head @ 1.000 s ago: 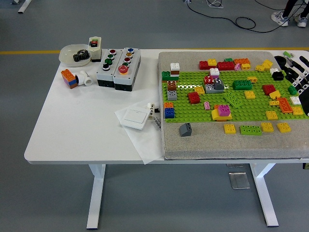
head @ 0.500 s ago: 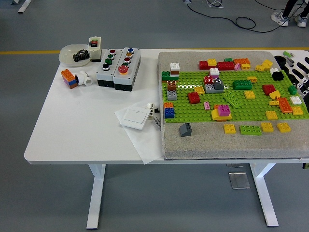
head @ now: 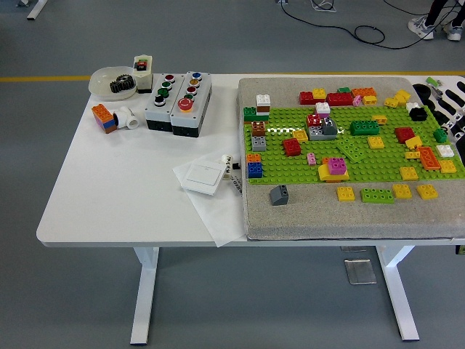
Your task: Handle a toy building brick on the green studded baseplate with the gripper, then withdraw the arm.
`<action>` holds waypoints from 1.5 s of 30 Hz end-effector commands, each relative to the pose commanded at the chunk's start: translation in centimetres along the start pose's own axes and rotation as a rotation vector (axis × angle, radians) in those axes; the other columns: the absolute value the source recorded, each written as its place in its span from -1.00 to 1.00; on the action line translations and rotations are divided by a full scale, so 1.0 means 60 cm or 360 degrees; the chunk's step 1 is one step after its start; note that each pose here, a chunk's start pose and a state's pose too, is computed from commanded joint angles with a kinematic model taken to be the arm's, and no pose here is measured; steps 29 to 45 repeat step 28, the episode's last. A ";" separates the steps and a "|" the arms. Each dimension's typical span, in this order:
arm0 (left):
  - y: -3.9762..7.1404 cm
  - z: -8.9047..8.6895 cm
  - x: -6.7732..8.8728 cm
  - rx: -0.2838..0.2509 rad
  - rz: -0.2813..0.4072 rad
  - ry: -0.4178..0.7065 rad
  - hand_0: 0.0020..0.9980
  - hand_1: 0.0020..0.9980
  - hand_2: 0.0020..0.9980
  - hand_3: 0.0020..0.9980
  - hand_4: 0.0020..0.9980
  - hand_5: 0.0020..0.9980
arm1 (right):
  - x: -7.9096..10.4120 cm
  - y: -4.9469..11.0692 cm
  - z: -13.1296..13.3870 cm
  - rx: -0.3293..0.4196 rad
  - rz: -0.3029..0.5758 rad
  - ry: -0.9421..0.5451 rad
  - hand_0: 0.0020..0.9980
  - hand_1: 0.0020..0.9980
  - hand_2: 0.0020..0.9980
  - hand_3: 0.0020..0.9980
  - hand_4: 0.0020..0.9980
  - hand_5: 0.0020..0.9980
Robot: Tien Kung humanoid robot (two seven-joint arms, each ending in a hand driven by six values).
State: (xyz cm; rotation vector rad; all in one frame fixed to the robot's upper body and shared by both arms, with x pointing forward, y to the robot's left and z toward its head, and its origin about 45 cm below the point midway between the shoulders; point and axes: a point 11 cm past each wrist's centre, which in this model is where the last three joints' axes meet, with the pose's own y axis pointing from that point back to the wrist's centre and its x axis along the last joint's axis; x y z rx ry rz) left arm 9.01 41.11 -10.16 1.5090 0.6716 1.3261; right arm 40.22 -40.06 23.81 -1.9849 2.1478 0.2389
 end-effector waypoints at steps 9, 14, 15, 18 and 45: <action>0.000 -0.005 -0.007 0.0003 0.0000 0.0042 0.59 0.59 0.56 0.24 0.30 0.30 | -0.008 -0.006 -0.006 0.0004 -0.0014 0.0001 0.77 0.67 0.67 0.71 1.00 1.00; 0.000 -0.006 -0.007 -0.0003 0.0002 0.0054 0.61 0.60 0.56 0.24 0.30 0.31 | -0.007 -0.005 -0.006 -0.0002 -0.0018 0.0013 0.78 0.67 0.67 0.71 1.00 1.00; 0.000 -0.007 -0.007 -0.0004 0.0002 0.0054 0.61 0.60 0.56 0.24 0.30 0.31 | -0.007 -0.005 -0.006 -0.0003 -0.0017 0.0014 0.78 0.67 0.67 0.71 1.00 1.00; 0.000 -0.010 -0.009 -0.0002 0.0005 0.0068 0.62 0.60 0.56 0.24 0.30 0.30 | -0.003 -0.003 -0.004 -0.0011 -0.0011 0.0020 0.77 0.67 0.67 0.71 1.00 1.00; 0.000 -0.010 -0.009 -0.0001 0.0008 0.0082 0.62 0.60 0.56 0.24 0.30 0.30 | -0.007 -0.006 -0.011 -0.0003 -0.0029 0.0029 0.77 0.67 0.67 0.70 1.00 1.00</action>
